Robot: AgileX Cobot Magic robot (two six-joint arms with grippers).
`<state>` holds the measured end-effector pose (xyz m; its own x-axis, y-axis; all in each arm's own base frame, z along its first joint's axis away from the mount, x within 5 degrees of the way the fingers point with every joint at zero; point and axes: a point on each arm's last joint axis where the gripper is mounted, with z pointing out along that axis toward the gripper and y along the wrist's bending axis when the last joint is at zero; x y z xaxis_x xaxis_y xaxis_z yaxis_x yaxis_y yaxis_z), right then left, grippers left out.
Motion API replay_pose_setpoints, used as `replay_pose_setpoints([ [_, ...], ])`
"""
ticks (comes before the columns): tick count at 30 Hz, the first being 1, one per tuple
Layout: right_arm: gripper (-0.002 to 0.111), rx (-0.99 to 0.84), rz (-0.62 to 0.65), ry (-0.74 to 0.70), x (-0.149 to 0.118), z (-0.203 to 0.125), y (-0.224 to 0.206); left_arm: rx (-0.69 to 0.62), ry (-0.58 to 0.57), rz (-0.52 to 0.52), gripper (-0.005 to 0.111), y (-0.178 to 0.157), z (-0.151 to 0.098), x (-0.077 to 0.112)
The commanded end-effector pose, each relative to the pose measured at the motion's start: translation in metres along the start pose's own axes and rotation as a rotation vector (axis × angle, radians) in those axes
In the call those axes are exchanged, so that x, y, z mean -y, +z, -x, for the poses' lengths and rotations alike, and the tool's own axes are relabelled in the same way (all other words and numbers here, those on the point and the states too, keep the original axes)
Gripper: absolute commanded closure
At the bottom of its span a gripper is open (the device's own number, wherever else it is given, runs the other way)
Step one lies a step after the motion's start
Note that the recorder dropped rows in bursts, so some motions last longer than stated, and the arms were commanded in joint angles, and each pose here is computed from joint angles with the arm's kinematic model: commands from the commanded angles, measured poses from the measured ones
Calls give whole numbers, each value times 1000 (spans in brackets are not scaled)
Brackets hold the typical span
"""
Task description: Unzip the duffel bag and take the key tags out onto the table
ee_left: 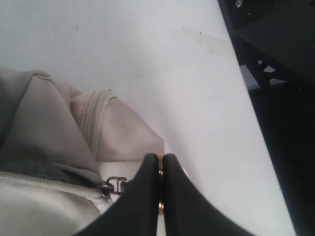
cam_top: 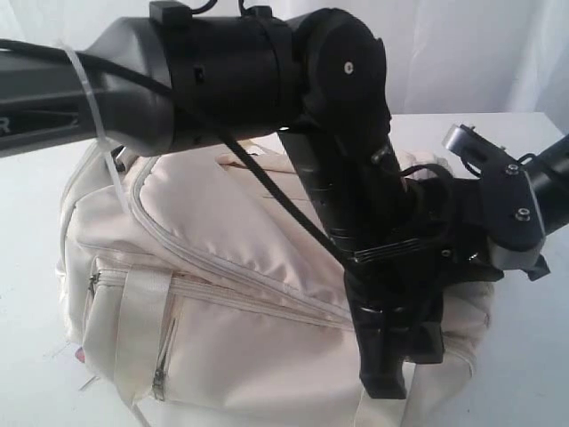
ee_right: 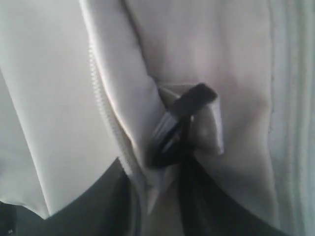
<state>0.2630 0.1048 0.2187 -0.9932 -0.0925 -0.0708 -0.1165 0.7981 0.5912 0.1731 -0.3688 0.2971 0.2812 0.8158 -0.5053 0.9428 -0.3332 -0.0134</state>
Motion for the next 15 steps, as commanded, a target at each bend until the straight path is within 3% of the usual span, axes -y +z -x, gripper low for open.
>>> replay_pose_setpoints([
  [1,93,1,10,-4,-2,1,2,12,0,-36,107,-5,2,7],
  [5,108,14,5,-37,-6,4,-3,12,0,-36,107,-5,2,7],
  [15,108,99,-57,-81,-10,10,-31,-39,-28,-72,107,-5,-3,11],
])
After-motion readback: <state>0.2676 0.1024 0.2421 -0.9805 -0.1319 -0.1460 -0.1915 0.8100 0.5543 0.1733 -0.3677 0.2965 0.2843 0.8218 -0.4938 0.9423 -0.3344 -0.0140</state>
